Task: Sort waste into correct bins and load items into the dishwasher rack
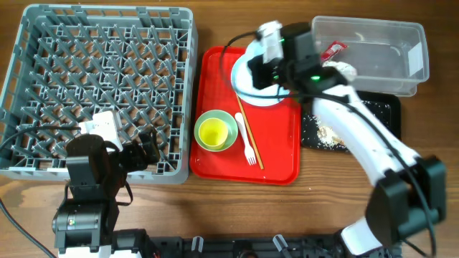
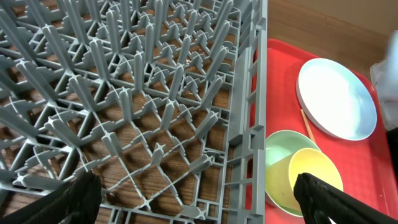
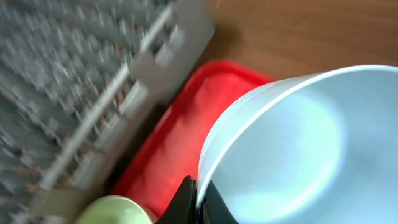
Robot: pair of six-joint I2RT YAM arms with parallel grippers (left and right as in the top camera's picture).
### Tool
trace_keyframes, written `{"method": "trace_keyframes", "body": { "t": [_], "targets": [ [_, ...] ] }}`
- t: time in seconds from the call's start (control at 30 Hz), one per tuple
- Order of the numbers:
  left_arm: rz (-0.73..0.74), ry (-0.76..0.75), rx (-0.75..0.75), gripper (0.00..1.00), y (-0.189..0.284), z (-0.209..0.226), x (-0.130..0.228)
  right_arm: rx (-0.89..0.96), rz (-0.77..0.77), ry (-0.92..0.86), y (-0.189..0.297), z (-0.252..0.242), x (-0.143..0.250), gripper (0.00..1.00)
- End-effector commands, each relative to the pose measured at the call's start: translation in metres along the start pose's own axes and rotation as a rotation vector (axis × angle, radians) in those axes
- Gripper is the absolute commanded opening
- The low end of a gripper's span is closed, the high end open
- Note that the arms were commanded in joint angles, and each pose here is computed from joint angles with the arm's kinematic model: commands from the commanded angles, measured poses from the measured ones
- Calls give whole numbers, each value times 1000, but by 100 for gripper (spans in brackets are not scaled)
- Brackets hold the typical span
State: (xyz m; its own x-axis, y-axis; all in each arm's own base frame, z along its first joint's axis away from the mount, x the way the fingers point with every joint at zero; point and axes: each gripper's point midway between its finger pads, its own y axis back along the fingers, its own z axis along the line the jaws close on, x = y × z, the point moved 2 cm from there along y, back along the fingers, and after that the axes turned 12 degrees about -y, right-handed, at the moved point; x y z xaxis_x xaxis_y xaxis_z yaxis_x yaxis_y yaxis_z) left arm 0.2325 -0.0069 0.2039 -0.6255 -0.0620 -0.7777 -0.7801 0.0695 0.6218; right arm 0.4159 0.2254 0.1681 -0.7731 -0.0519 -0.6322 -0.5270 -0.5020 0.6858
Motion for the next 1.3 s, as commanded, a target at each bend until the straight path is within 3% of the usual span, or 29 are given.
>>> {"method": "trace_keyframes", "body": {
  "t": [0.0, 0.17, 0.33, 0.4, 0.53, 0.57, 0.6, 0.87, 1.07, 1.27],
  "targets": [
    [-15, -20, -6, 100, 4, 0, -6, 105, 91, 81, -44, -22, 29, 5],
    [-5, -19, -6, 100, 4, 0, -3, 158, 217, -14, -76, -43, 69, 5],
    [-5, -19, -6, 100, 4, 0, -3, 48, 359, -114, -71, -24, 99, 5],
    [-5, -19, -6, 100, 4, 0, -3, 0, 383, -154, -68, -15, 102, 11],
    [-5, -19, -6, 100, 4, 0, -3, -44, 363, -173, -57, -3, 92, 18],
    [-5, -19, -6, 100, 4, 0, -3, -50, 347, -167, -53, -1, 87, 31],
    [-5, -19, -6, 100, 4, 0, -3, -56, 329, -161, -48, 2, 81, 38],
    [-5, -19, -6, 100, 4, 0, -3, -128, 168, -127, 29, 38, 32, 42],
    [-5, -18, -6, 100, 4, 0, -3, -122, 412, -154, 32, 54, 90, 43],
    [0, -18, -6, 100, 4, 0, -2, -6, 548, -156, -8, 65, 139, 43]
  ]
}}
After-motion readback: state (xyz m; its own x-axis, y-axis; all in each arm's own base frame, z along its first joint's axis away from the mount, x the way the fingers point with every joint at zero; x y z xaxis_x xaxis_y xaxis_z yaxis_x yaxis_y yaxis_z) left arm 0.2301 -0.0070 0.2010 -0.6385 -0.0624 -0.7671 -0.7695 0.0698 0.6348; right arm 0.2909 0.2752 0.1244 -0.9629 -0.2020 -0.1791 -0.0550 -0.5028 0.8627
